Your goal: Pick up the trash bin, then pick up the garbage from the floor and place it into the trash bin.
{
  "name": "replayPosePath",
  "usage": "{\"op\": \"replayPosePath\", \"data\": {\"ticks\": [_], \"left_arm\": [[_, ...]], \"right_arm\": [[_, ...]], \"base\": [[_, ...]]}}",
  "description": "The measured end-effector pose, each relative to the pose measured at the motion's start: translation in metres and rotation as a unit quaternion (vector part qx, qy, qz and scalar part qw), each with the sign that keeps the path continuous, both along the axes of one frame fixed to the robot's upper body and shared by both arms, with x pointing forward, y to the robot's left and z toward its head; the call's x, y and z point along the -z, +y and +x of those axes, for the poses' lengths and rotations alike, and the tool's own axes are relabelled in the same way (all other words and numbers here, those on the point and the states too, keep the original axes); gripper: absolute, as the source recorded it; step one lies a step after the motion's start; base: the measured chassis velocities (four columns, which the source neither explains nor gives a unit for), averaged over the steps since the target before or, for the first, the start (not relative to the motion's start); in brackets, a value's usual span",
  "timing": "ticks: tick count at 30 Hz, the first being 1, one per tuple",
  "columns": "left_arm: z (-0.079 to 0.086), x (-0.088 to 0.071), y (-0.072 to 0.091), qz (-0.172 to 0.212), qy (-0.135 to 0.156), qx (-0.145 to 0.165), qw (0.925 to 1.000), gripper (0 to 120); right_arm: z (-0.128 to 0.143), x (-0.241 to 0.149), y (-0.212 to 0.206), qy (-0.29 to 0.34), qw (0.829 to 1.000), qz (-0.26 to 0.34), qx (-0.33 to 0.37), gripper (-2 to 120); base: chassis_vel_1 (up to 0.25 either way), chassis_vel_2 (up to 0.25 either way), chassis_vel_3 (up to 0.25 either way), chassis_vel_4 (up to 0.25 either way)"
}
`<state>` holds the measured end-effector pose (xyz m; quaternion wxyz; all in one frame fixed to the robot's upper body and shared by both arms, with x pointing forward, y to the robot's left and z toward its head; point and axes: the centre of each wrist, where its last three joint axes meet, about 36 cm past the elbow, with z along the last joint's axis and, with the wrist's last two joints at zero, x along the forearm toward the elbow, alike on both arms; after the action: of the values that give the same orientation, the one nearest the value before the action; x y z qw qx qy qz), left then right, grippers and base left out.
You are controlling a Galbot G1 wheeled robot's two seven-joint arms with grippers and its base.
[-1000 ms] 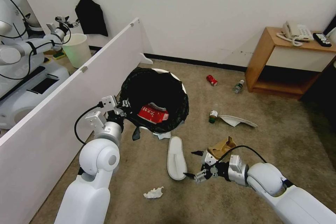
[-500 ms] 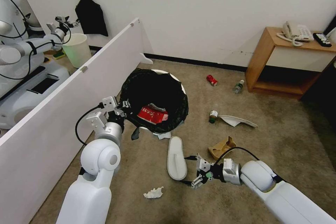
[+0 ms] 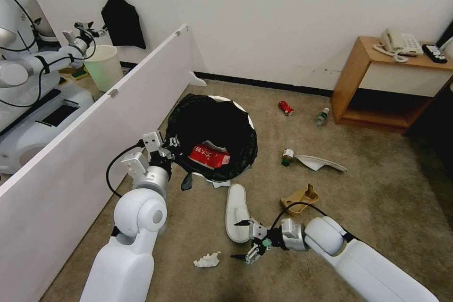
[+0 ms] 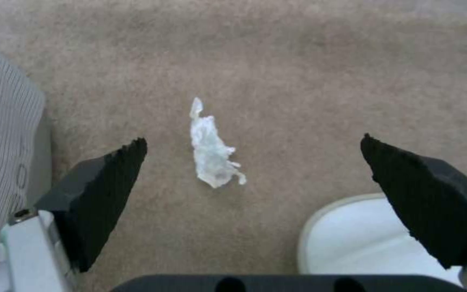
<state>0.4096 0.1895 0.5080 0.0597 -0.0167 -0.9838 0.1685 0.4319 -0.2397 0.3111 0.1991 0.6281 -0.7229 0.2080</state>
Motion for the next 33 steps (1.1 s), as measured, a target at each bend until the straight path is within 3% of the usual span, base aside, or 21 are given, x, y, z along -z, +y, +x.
{"op": "replayPosePath", "data": {"ticks": [21, 33], "left_arm": [[0.002, 0.006, -0.01, -0.007, -0.002, 0.003, 1.0, 4], [0.001, 0.009, -0.01, -0.007, -0.003, 0.002, 1.0, 4]], "right_arm": [[0.017, 0.035, 0.031, 0.026, 0.999, -0.017, -0.026, 100], [0.048, 0.066, 0.07, 0.02, 0.999, 0.003, -0.032, 100]], "base": [[0.0, 0.0, 0.0, 0.0], [0.0, 0.0, 0.0, 0.0]]}}
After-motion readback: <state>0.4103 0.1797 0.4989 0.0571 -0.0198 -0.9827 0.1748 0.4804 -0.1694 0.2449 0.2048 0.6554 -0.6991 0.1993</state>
